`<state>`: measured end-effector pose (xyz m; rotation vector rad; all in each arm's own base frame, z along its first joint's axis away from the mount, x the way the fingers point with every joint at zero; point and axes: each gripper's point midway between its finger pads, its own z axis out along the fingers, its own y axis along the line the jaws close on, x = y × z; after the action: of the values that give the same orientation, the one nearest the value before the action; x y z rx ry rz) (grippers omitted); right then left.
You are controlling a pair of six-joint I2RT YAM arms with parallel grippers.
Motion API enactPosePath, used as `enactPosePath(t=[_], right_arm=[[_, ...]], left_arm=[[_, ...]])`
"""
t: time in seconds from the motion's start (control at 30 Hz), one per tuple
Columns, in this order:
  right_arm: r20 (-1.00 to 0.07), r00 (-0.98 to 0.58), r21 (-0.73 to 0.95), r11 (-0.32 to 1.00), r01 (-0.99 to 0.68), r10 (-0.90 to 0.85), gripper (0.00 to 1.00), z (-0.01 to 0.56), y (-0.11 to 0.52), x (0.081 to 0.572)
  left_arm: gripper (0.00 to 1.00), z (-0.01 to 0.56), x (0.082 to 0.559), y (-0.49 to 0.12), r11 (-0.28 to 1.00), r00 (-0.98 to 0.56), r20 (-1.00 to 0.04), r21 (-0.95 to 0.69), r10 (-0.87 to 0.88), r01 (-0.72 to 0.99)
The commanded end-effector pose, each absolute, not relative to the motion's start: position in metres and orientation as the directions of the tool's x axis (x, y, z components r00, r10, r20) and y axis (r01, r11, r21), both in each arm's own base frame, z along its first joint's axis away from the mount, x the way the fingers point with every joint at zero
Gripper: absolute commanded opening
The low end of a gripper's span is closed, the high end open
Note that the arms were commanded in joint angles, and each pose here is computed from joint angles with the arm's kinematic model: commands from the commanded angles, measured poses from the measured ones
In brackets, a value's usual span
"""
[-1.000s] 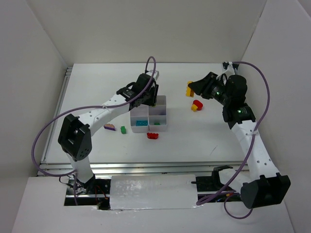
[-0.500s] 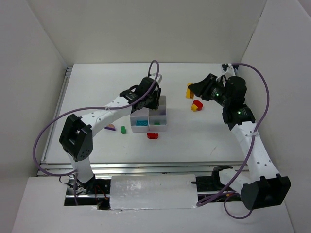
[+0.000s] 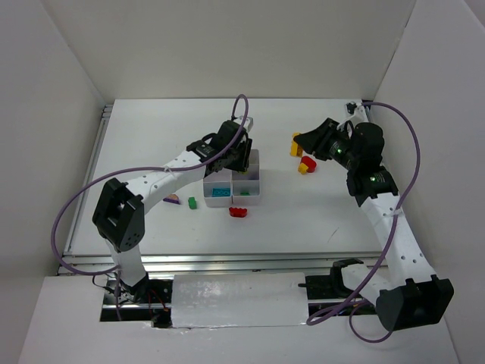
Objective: Sort the legos into containers by color
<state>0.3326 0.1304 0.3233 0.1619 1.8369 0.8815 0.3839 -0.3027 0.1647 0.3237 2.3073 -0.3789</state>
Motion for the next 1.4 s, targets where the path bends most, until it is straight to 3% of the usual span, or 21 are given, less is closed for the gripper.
enactPosePath(t=[0.0, 0.83, 1.13, 1.37], right_arm=[[-0.762, -0.419, 0.631, 0.712, -0.307, 0.495, 0.00, 0.333, 0.132, 0.328], [-0.755, -0.424, 0.641, 0.700, -0.316, 0.500, 0.00, 0.333, 0.135, 0.329], [-0.755, -0.429, 0.640, 0.699, -0.319, 0.496, 0.00, 0.332, 0.136, 0.330], [-0.751, -0.433, 0.646, 0.692, -0.322, 0.499, 0.00, 0.332, 0.137, 0.332]], left_arm=[[0.00, 0.182, 0.384, -0.307, 0.917, -0.655, -0.750, -0.190, 0.094, 0.350], [0.00, 0.192, 0.376, -0.307, 0.905, -0.652, -0.751, -0.202, 0.103, 0.375], [0.00, 0.190, 0.339, -0.321, 0.881, -0.676, -0.722, -0.215, 0.147, 0.421], [0.00, 0.191, 0.336, -0.316, 0.886, -0.677, -0.721, -0.204, 0.151, 0.416]])
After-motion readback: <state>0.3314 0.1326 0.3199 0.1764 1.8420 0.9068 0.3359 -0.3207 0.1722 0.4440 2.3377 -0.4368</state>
